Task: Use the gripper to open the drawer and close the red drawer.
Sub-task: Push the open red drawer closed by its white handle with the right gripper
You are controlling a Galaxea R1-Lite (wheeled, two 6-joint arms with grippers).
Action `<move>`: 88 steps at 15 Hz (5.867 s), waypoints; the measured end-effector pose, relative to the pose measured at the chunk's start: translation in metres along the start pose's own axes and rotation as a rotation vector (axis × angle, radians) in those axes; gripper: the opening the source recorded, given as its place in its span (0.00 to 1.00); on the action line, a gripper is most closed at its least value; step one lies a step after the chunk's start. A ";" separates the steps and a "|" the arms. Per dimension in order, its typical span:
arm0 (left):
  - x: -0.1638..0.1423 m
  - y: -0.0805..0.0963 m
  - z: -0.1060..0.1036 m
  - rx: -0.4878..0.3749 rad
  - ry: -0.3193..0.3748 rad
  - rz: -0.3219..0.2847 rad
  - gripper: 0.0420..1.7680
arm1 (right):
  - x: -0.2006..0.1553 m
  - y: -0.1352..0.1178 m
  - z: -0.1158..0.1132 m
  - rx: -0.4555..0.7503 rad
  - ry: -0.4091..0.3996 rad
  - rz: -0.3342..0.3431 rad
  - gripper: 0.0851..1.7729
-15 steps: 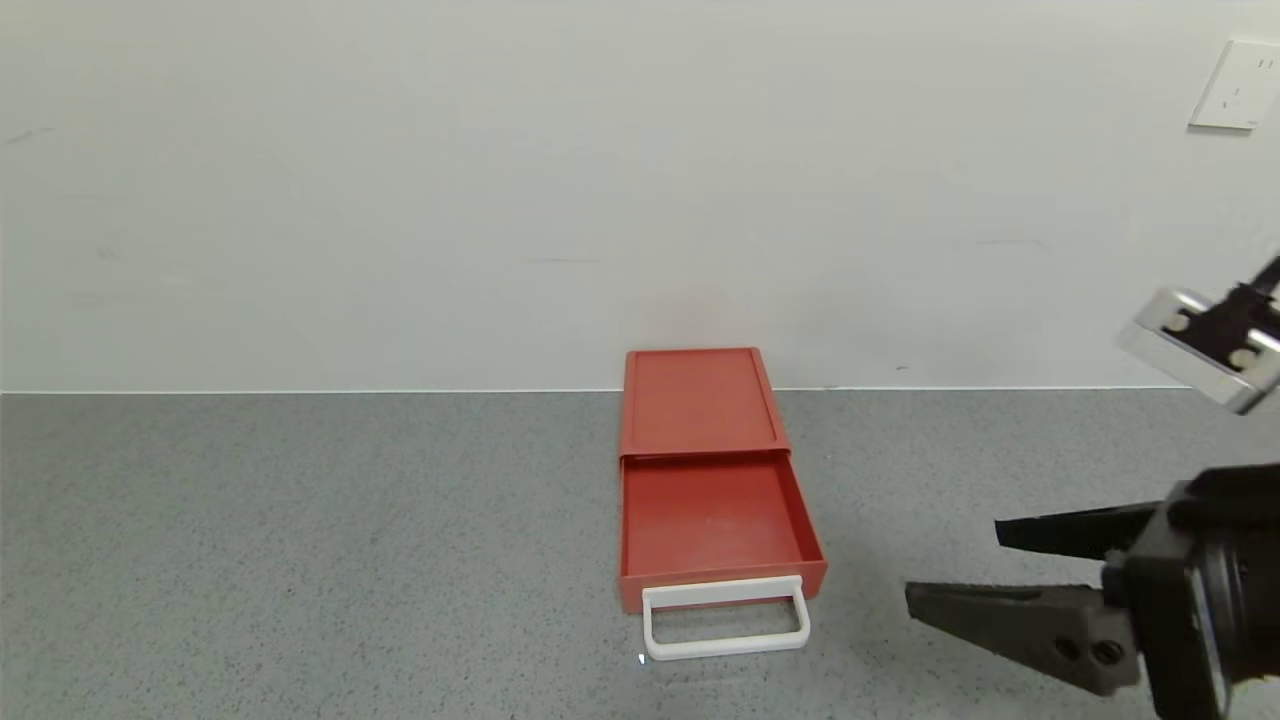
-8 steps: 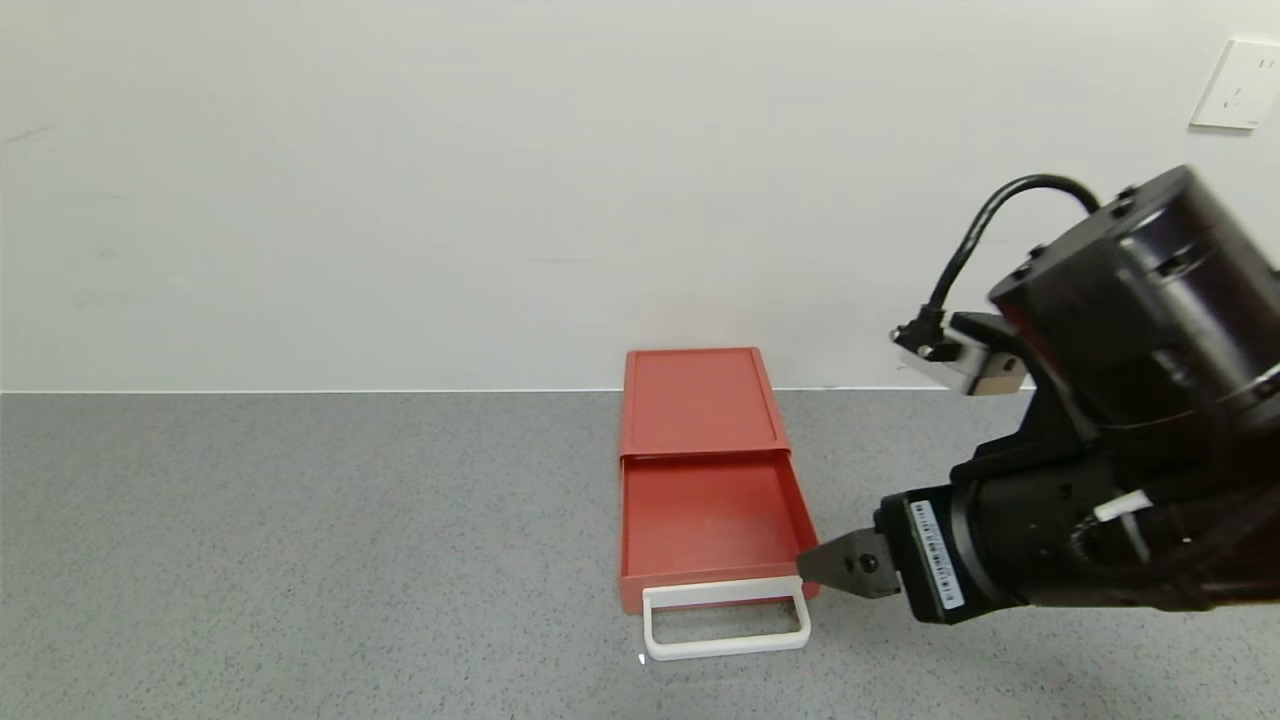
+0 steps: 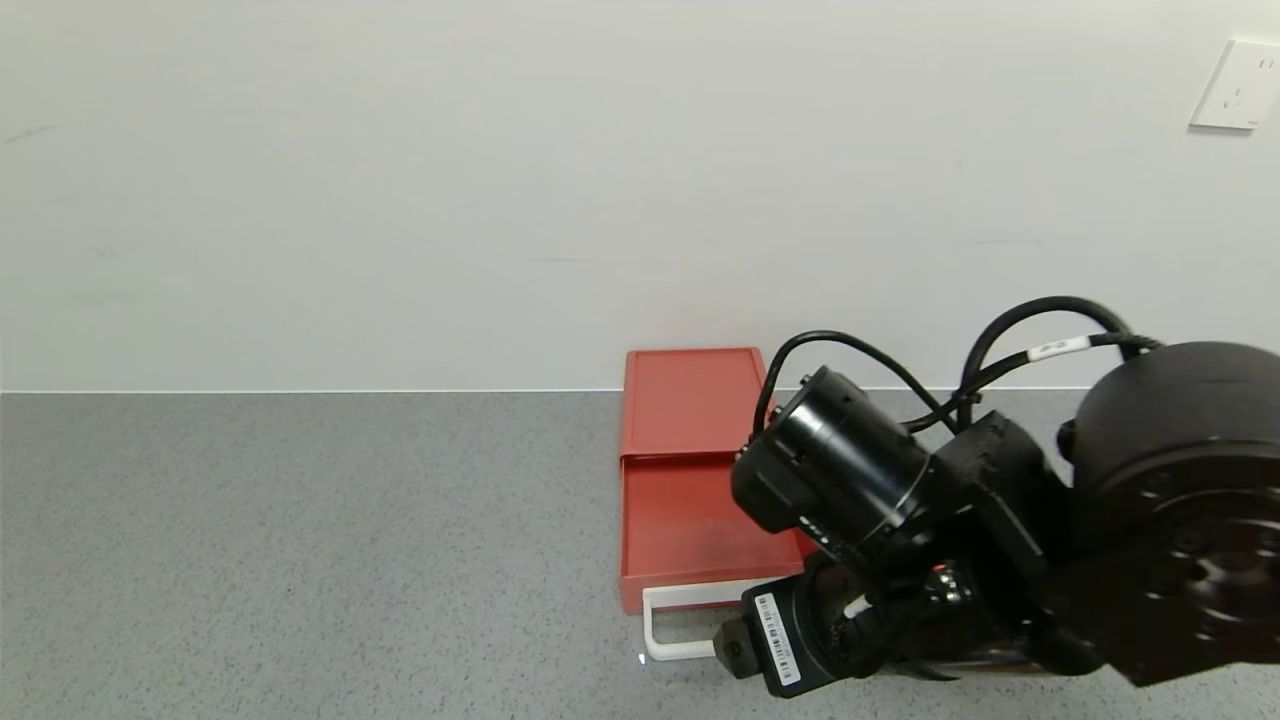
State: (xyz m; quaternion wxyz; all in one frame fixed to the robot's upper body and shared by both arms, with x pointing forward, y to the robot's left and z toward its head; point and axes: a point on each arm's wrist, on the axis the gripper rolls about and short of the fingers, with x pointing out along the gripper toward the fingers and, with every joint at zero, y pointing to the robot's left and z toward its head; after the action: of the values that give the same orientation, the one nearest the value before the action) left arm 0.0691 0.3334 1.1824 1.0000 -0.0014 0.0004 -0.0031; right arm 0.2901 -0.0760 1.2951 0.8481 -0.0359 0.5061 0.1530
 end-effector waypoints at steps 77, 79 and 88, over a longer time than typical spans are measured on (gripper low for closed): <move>0.000 0.000 0.000 -0.001 -0.001 -0.003 0.99 | 0.116 -0.115 0.059 0.101 -0.054 -0.144 0.96; 0.000 0.000 0.000 -0.001 -0.001 -0.003 0.99 | 0.117 -0.116 0.063 0.119 -0.067 -0.142 0.96; 0.000 0.000 0.000 -0.001 -0.001 -0.004 0.99 | 0.127 -0.119 0.081 0.182 -0.107 -0.141 0.96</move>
State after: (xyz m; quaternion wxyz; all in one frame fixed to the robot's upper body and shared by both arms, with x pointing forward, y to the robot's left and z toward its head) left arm 0.0691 0.3333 1.1825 1.0000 -0.0021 -0.0002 -0.0052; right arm 0.4503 -0.1435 1.2127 0.8823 0.0140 0.4680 0.0482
